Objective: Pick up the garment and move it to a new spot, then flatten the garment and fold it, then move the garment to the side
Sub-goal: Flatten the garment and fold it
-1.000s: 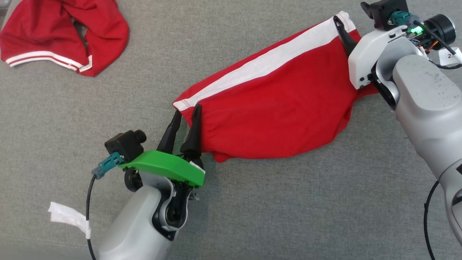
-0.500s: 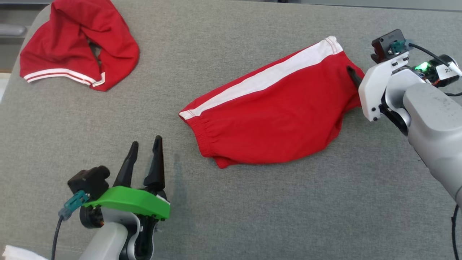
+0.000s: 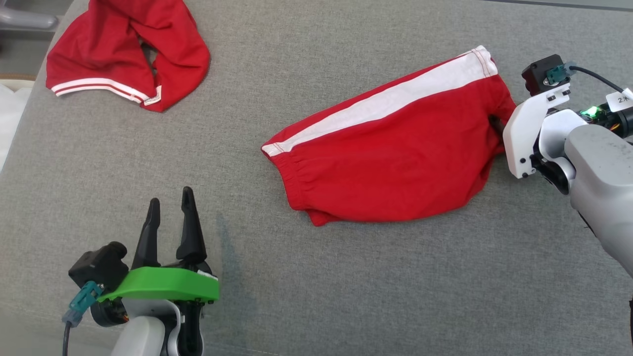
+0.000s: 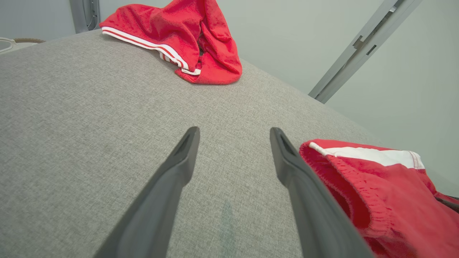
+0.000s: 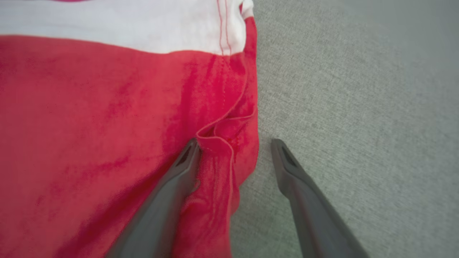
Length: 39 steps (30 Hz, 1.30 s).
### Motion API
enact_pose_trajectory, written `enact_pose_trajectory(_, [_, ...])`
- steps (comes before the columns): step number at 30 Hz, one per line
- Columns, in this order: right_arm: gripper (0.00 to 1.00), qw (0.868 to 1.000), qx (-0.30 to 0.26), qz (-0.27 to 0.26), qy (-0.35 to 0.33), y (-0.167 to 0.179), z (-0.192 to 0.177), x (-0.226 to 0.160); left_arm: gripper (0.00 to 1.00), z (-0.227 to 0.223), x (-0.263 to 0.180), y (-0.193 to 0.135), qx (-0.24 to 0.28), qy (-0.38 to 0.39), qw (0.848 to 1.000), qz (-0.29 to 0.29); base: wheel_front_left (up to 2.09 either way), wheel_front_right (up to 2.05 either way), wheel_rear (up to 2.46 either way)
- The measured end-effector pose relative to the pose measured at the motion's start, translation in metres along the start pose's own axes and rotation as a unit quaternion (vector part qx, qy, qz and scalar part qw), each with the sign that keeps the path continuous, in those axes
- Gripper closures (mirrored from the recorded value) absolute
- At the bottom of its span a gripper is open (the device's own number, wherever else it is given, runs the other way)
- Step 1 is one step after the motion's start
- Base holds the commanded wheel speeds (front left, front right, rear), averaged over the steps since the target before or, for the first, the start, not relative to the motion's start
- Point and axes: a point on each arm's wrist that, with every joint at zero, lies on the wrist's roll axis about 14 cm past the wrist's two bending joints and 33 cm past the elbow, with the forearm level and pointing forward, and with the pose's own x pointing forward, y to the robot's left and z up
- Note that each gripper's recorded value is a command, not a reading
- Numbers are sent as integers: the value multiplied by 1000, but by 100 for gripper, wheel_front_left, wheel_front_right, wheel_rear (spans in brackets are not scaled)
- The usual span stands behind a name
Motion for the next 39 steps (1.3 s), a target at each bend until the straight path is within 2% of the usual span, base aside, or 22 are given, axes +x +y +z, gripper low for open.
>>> enact_pose_trajectory(1, [92, 1000, -1, 3, -1, 2, 1, 0, 0, 2, 0, 0, 4, -4, 1000, -1, 0, 0, 0])
enact_pose_trajectory(2, [100, 1000, -2, 3, -3, 2, 1, -1, 0, 4, 1, 0, 6, -8, 1000, -2, 0, 0, 0])
enact_pose_trajectory(9, [100, 999, 0, 2, -51, 6, 12, -6, 0, 9, 5, -15, 12, -24, 999, -28, 0, 0, 0])
enact_pose_trajectory(15, [100, 994, 27, -10, -106, 3, 23, -23, 0, 8, 8, -31, 17, -26, 998, -57, 0, 0, 0])
enact_pose_trajectory(20, [100, 988, 55, -29, -138, -5, 14, -45, 0, 3, 10, -51, 25, -23, 995, -89, 0, 0, 0])
enact_pose_trajectory(25, [100, 978, 94, -74, -171, -26, -9, -78, 0, -6, 9, -76, 29, -13, 991, -129, 0, 0, 0])
enact_pose_trajectory(32, [100, 959, 167, -136, -183, -51, -53, -121, 0, -14, 5, -110, 32, -5, 984, -177, 0, 0, 0])
enact_pose_trajectory(35, [100, 945, 195, -158, -208, -63, -54, -140, 0, -17, 4, -123, 30, -3, 980, -194, 0, 0, 0])
enact_pose_trajectory(39, [100, 938, 207, -172, -219, -68, -62, -151, 0, -19, 2, -131, 31, 0, 978, -207, 0, 0, 0])
